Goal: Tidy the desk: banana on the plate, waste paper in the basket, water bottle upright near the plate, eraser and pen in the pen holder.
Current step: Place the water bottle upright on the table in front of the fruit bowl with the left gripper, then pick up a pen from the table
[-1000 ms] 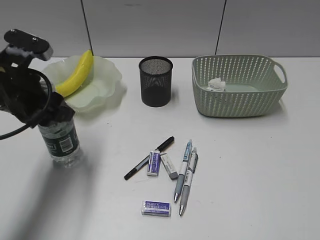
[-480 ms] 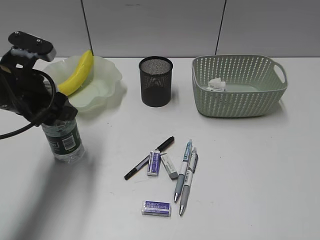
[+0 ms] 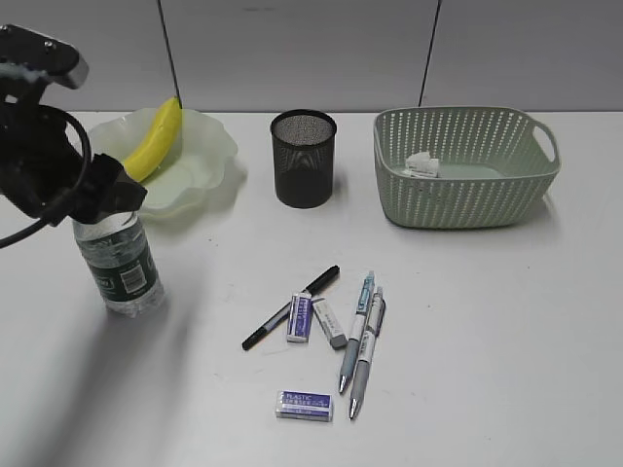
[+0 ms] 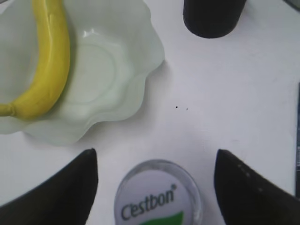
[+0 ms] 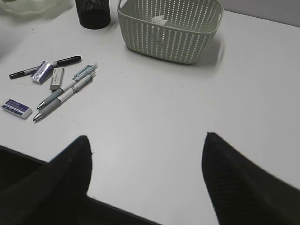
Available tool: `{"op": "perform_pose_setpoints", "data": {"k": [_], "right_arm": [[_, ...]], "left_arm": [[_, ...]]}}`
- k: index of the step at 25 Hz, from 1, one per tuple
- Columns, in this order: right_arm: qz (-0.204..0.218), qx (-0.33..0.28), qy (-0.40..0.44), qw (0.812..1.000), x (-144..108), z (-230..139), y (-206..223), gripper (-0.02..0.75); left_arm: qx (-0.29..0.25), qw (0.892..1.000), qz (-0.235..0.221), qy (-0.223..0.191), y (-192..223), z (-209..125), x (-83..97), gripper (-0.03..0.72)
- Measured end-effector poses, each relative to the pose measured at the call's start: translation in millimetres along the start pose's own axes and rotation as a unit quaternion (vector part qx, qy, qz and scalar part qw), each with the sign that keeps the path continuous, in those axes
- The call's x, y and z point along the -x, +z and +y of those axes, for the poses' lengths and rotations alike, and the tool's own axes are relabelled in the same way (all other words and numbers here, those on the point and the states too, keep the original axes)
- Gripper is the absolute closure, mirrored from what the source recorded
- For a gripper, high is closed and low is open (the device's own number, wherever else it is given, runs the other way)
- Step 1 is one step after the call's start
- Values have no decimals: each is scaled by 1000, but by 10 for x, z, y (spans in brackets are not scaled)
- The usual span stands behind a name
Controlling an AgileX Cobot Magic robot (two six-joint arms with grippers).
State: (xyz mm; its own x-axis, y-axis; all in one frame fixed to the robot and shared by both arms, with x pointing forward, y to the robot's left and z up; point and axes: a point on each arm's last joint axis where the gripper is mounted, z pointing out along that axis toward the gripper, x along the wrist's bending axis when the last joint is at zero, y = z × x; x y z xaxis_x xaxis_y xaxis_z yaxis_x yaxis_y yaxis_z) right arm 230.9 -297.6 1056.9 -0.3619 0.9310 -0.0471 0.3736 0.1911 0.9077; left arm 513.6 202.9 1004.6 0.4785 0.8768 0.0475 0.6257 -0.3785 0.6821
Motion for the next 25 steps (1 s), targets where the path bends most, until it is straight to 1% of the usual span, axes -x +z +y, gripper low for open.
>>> {"op": "perform_pose_setpoints", "data": {"k": [4, 6, 10, 13, 16, 18, 22, 25], "right_arm": [[0, 0, 0, 1000, 0, 0, 0, 164], [0, 0, 0, 1000, 0, 0, 0, 164], [0, 0, 0, 1000, 0, 0, 0, 164], [0, 0, 0, 1000, 0, 0, 0, 164], [0, 0, 0, 1000, 0, 0, 0, 164], [0, 0, 0, 1000, 0, 0, 0, 164], [0, 0, 0, 1000, 0, 0, 0, 164], [0, 0, 0, 1000, 0, 0, 0, 164]], "left_arm": [[37, 999, 5, 4, -236, 86, 9, 108], [74, 997, 12, 7, -456, 152, 18, 108], [143, 989, 20, 14, -978, 214, 56, 108], [168, 986, 21, -16, -1355, 146, 54, 108], [156, 986, 13, -50, -1674, -21, 77, 108], [133, 989, 4, -65, -1903, -197, 137, 108], [76, 993, -7, -86, -2149, -509, 250, 108], [67, 993, 1, -96, -2255, -796, 338, 108]]}}
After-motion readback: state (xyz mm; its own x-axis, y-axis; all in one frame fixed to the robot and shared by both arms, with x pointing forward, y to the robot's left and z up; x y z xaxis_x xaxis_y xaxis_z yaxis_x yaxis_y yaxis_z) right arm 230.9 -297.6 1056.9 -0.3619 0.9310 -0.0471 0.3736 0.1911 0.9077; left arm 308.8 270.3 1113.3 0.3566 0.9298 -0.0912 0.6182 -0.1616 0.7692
